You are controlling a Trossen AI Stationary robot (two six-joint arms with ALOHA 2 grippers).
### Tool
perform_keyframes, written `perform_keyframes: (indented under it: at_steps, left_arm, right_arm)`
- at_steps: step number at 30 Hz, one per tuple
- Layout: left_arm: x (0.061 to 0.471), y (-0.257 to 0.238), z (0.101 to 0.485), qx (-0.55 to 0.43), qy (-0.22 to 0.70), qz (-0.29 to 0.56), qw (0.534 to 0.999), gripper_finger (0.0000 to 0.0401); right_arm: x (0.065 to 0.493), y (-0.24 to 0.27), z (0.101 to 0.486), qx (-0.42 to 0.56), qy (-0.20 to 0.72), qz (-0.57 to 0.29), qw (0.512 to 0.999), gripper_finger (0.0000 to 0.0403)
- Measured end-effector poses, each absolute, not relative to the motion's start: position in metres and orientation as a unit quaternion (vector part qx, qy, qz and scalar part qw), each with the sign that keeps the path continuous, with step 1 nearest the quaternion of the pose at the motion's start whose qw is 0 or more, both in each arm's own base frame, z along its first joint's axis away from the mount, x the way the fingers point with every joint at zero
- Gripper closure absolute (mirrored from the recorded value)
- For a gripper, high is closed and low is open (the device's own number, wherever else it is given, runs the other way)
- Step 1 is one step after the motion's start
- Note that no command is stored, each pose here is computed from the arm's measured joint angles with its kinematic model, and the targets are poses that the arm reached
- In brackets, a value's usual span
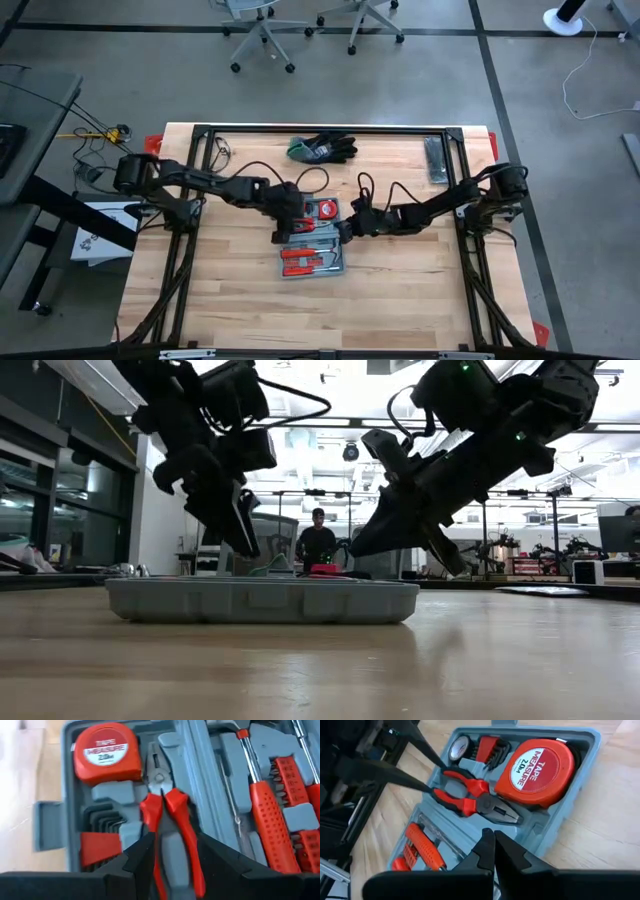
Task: Prefit tool cases
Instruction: Remove the pliers from the gray tool case, then remove the pliers from the tool case
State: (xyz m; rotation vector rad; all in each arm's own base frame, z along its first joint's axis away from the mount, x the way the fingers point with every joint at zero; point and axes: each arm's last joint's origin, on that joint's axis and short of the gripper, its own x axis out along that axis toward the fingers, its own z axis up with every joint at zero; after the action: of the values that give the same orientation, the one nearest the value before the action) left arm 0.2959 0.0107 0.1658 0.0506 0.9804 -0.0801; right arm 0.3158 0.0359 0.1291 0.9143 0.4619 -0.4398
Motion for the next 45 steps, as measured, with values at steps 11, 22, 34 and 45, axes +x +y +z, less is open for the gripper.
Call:
perform_keyframes:
  at_steps: [11, 22, 34, 45]
  left_arm:
    - [0.335, 0.013, 0.144, 0.095, 0.533, -0.021, 0.84, 0.0263]
    - [0.342, 0.011, 0.129, 0.083, 0.58, -0.027, 0.81, 0.0347]
    - [0.349, 0.017, 0.185, 0.044, 0.543, -0.004, 0.838, 0.0372]
    - [0.299, 0.031, 0.239, 0.029, 0.571, 0.053, 0.819, 0.0396]
  right_arm:
    - [0.316, 0.036, 0.13, 0.446, 0.213, -0.208, 0.844, 0.0402]
    - [0.316, 0.037, 0.13, 0.446, 0.214, -0.209, 0.844, 0.0402]
    - [0.316, 0.037, 0.13, 0.445, 0.216, -0.21, 0.843, 0.0402]
    - [0.316, 0.037, 0.13, 0.445, 0.216, -0.21, 0.843, 0.0402]
